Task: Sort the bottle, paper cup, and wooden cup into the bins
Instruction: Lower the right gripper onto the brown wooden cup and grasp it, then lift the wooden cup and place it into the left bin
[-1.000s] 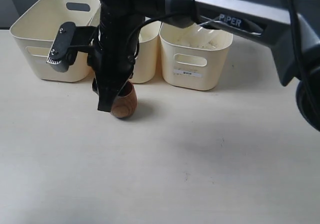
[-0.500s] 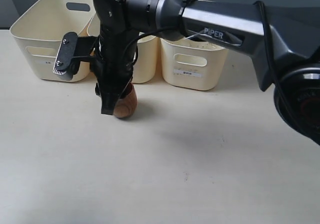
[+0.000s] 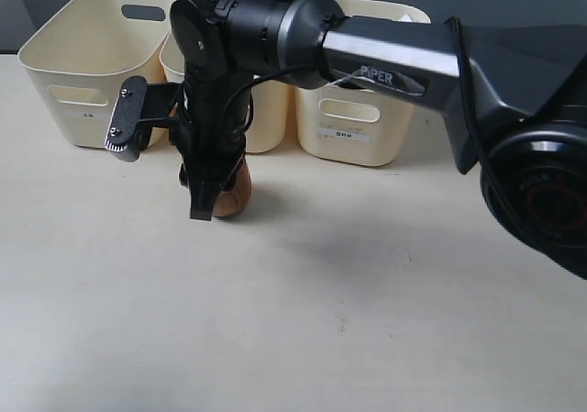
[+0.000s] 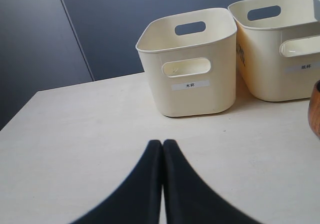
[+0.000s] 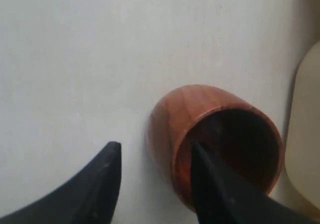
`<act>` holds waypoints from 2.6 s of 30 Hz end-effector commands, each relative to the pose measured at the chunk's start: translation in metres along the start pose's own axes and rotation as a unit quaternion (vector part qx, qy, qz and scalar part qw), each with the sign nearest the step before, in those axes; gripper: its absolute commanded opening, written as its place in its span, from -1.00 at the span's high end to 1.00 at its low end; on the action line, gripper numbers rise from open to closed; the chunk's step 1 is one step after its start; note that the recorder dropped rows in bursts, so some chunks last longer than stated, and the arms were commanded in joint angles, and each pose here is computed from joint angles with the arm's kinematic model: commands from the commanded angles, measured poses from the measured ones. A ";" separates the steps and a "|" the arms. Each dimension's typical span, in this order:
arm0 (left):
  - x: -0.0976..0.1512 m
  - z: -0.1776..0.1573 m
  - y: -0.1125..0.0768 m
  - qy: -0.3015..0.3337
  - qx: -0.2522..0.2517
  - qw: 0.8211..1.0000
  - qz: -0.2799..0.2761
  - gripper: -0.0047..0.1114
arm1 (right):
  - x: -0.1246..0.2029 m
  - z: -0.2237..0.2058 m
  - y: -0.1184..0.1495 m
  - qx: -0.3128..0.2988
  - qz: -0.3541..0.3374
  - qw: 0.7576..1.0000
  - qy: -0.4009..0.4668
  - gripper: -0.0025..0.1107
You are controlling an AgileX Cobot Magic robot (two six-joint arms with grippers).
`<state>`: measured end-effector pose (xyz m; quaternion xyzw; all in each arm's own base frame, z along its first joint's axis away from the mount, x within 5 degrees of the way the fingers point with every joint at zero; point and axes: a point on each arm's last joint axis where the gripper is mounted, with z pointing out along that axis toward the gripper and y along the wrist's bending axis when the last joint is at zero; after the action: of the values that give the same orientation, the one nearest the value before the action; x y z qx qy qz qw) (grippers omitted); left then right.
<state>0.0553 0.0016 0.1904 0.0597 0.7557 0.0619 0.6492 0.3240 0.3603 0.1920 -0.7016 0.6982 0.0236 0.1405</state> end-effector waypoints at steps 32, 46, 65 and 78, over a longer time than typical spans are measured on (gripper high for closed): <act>-0.002 0.000 0.000 -0.003 0.000 1.000 -0.002 0.92 | 0.003 0.026 -0.007 0.018 0.014 1.000 0.007 0.29; -0.002 0.000 0.000 -0.003 0.000 1.000 -0.002 0.92 | -0.002 0.012 -0.006 0.026 0.013 1.000 -0.009 0.97; -0.002 0.000 0.000 -0.003 0.000 1.000 -0.002 0.92 | -0.051 -0.127 -0.014 0.219 -0.009 0.941 -0.259 0.97; -0.002 0.000 0.000 -0.003 0.000 1.000 -0.002 0.92 | -0.070 -0.071 -0.061 0.240 -0.015 0.924 -0.298 0.97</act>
<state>0.0553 0.0016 0.1904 0.0597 0.7557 0.0619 0.6492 0.3601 0.4057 0.2897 -0.6234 0.6091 0.0553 0.4872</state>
